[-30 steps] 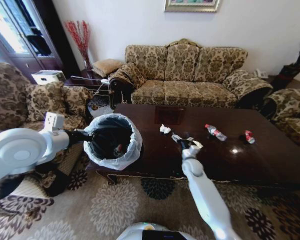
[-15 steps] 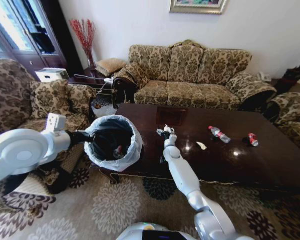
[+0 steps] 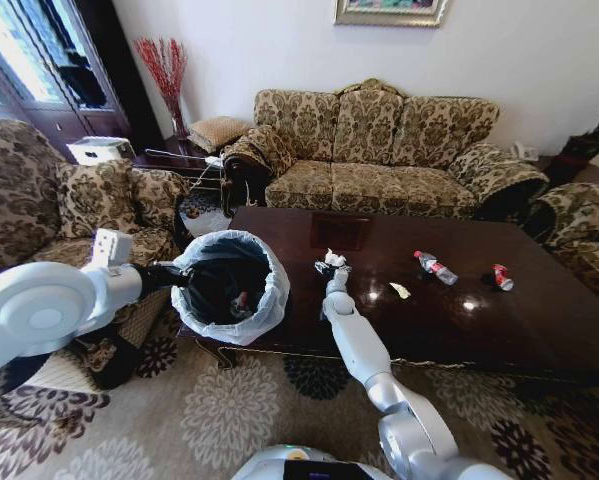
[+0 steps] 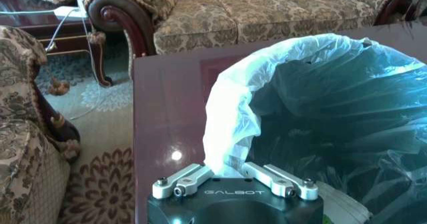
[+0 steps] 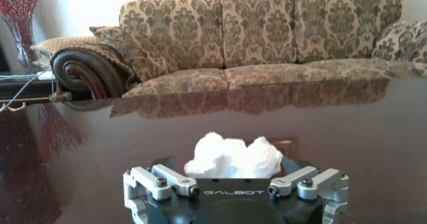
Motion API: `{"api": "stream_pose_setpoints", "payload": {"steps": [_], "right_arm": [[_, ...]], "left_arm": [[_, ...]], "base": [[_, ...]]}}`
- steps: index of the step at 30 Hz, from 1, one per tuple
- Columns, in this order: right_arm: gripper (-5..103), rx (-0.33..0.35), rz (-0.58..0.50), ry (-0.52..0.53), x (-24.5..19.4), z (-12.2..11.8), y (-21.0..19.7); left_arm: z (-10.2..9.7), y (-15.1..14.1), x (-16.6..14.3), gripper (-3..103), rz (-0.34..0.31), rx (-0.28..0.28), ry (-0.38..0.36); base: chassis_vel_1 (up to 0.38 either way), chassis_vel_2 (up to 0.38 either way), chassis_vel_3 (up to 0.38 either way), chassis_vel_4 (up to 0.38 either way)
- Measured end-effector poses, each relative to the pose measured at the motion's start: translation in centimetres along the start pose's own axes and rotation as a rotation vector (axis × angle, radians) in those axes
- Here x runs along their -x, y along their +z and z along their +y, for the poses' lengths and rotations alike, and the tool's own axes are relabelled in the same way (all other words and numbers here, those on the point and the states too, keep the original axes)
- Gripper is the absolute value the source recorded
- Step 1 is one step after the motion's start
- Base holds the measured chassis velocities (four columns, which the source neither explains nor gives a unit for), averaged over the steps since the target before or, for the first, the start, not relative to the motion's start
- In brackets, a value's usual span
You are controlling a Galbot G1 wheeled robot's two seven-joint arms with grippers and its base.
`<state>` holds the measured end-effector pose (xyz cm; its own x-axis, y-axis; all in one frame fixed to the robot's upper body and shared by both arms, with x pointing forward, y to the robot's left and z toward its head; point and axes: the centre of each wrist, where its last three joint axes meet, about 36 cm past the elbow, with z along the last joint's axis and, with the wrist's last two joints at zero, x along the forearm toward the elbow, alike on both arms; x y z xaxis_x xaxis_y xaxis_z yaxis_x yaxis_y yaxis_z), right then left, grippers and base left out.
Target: Move to the front of the table and place the trash on the table into the trash bin.
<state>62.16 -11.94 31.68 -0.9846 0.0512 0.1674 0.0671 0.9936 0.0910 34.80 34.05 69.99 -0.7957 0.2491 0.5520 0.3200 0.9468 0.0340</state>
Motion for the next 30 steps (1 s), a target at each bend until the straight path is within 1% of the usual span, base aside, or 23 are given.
{"api": "stream_pose_setpoints", "payload": {"steps": [3,5,6,7,11,12,15,16,17,18,19,20,23,24,27,28,29,30], "right_arm": [[91,0.023,0.017,-0.009,0.26,-0.21,0.33],[91,0.028,0.02,-0.011,0.33,-0.27,0.41],[88,0.033,0.023,-0.015,0.37,-0.3,0.45],[88,0.033,0.023,-0.015,0.37,-0.3,0.45],[71,0.043,0.026,-0.023,0.56,-0.36,0.36],[71,0.043,0.026,-0.023,0.56,-0.36,0.36],[60,0.049,0.025,-0.027,0.75,-0.33,0.13],[60,0.049,0.025,-0.027,0.75,-0.33,0.13],[56,0.051,0.025,-0.028,0.81,-0.33,0.07],[56,0.053,0.026,-0.03,0.83,-0.32,0.03],[51,0.054,0.027,-0.033,0.83,-0.31,0.02],[51,0.054,0.027,-0.033,0.83,-0.31,0.02],[40,0.059,0.029,-0.037,0.83,-0.57,-0.07],[40,0.059,0.029,-0.037,0.83,-0.57,-0.07],[28,0.063,0.033,-0.037,0.76,-0.93,0.08],[28,0.063,0.033,-0.037,0.76,-0.93,0.08],[24,0.064,0.033,-0.037,0.73,-0.97,0.09],[24,0.066,0.033,-0.038,0.68,-1.02,0.09]], "left_arm": [[0.11,0.07,0.01,0,-0.002,-0.005,-0.001],[0.15,0.1,0.01,0,-0.002,-0.007,-0.002],[0.22,0.15,0.02,0,-0.002,-0.01,-0.002],[0.22,0.15,0.02,0,-0.002,-0.01,-0.002],[0.44,0.59,0.04,0,-0.008,-0.017,-0.005],[0.44,0.59,0.04,0,-0.008,-0.017,-0.005],[0.51,0.69,0.05,0,-0.009,-0.019,-0.006],[0.51,0.69,0.05,0,-0.009,-0.019,-0.006],[0.52,0.68,0.06,0,-0.009,-0.019,-0.006],[0.5,0.63,0.06,0,-0.01,-0.017,-0.006],[0.49,0.59,0.06,0,-0.011,-0.015,-0.005],[0.49,0.59,0.06,0,-0.011,-0.015,-0.005],[0.48,0.59,0.07,0,-0.012,-0.016,-0.005],[0.48,0.59,0.07,0,-0.012,-0.016,-0.005],[0.49,0.68,0.07,0,-0.012,-0.019,-0.004],[0.49,0.68,0.07,0,-0.012,-0.019,-0.004],[0.49,0.69,0.07,0,-0.012,-0.02,-0.004],[0.48,0.7,0.07,0,-0.012,-0.02,-0.004]], "base": [[0.0,0.0,0.0,0.0],[0.0,0.0,0.0,0.0],[0.0,0.0,0.0,0.0],[0.0,0.0,0.0,0.0],[0.0,0.0,0.0,0.0],[0.0,0.0,0.0,0.0],[0.0,0.0,0.0,0.0],[0.0,0.0,0.0,0.0],[0.0,0.0,0.0,0.0],[0.0,0.0,0.0,0.0],[0.0,0.0,0.0,0.0],[0.0,0.0,0.0,0.0],[0.0,0.0,0.0,0.0],[0.0,0.0,0.0,0.0],[0.0,0.0,0.0,0.0],[0.0,0.0,0.0,0.0],[0.0,0.0,0.0,0.0],[0.0,0.0,0.0,0.0]]}}
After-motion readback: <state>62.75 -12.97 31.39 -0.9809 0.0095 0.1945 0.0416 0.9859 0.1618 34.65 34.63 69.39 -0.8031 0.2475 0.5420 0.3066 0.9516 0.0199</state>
